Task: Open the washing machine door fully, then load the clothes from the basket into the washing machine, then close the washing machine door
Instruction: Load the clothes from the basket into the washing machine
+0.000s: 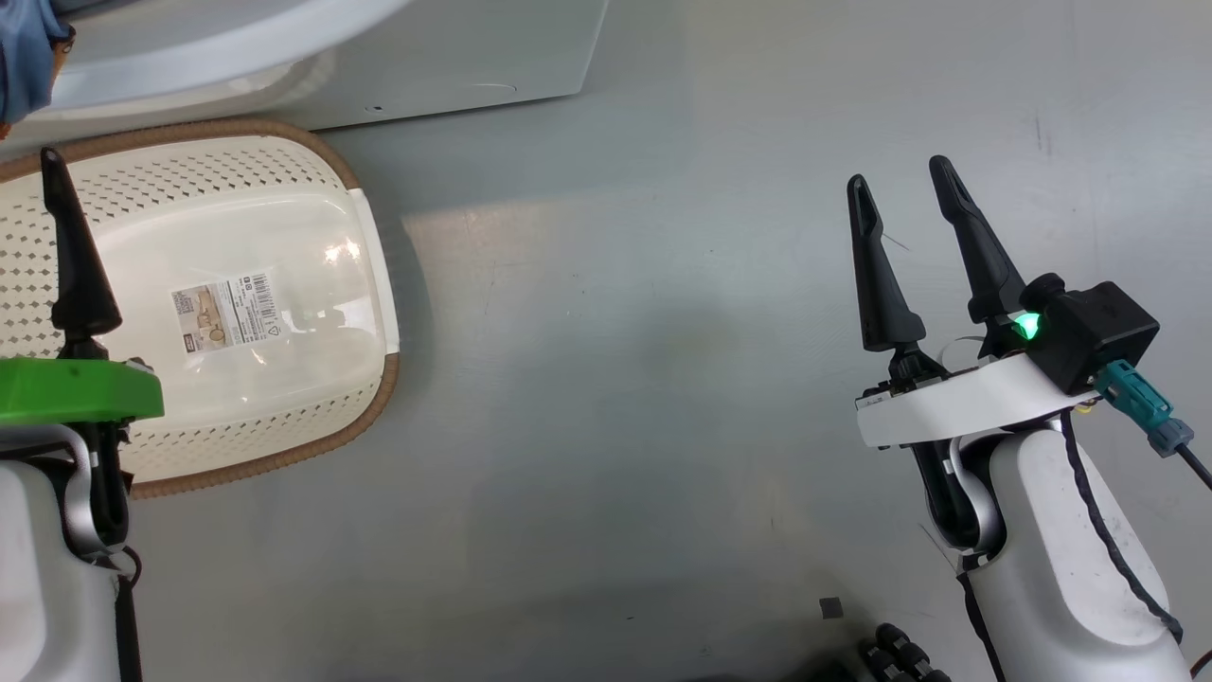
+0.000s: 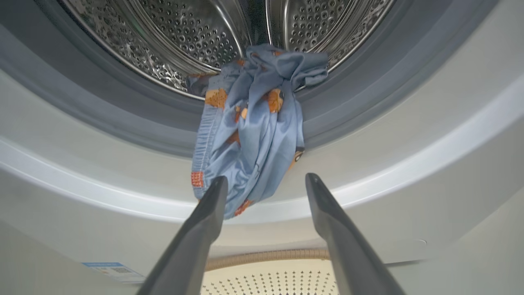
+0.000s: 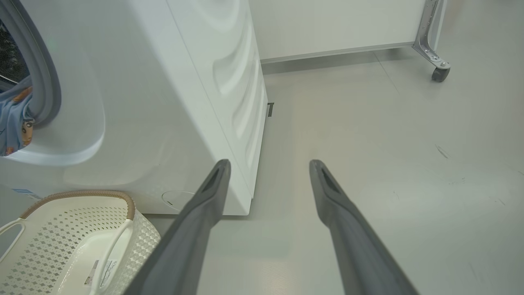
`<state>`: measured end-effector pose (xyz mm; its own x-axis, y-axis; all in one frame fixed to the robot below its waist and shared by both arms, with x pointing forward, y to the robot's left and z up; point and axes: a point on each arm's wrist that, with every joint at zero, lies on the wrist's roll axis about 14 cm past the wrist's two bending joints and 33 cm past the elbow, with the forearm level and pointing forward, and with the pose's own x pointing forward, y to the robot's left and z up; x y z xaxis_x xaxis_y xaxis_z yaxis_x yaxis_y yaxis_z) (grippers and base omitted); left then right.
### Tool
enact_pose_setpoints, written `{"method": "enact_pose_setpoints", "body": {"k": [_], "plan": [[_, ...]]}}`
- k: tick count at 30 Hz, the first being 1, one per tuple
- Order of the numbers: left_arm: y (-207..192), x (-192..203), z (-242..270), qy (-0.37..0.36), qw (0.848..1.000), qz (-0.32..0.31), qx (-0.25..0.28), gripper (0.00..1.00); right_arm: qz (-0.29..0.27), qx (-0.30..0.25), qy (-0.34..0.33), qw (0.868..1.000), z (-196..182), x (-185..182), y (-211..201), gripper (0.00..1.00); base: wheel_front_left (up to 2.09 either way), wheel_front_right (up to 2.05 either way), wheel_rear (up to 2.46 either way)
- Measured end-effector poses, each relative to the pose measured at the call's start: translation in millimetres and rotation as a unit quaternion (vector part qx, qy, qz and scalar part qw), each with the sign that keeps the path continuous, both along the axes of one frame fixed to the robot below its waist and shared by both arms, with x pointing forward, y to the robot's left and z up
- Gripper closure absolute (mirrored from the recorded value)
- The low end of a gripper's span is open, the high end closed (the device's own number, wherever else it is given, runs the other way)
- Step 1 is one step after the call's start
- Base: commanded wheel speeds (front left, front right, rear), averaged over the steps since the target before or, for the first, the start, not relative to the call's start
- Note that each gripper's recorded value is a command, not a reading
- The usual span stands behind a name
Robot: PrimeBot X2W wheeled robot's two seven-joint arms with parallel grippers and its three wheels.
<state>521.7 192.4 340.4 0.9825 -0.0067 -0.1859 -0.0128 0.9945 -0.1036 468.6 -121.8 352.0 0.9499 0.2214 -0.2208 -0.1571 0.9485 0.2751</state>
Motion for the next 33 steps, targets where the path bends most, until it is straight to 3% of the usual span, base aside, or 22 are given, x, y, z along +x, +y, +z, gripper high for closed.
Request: {"method": "enact_pose_setpoints", "body": {"k": [17, 33], "plan": [[9.4, 21.5, -36.4, 0.102, 0.995, 0.002, -0.008, 0.0, -0.004, -0.002, 0.003, 1.0, -0.8, -1.9, -3.4, 0.0, 0.0, 0.0, 0.0], [0.8, 52.9, -43.7, 0.137, 0.99, -0.017, -0.008, 0.0, -0.008, -0.001, 0.009, 1.0, -5.3, -3.1, -6.1, 0.0, 0.0, 0.0, 0.0]]}}
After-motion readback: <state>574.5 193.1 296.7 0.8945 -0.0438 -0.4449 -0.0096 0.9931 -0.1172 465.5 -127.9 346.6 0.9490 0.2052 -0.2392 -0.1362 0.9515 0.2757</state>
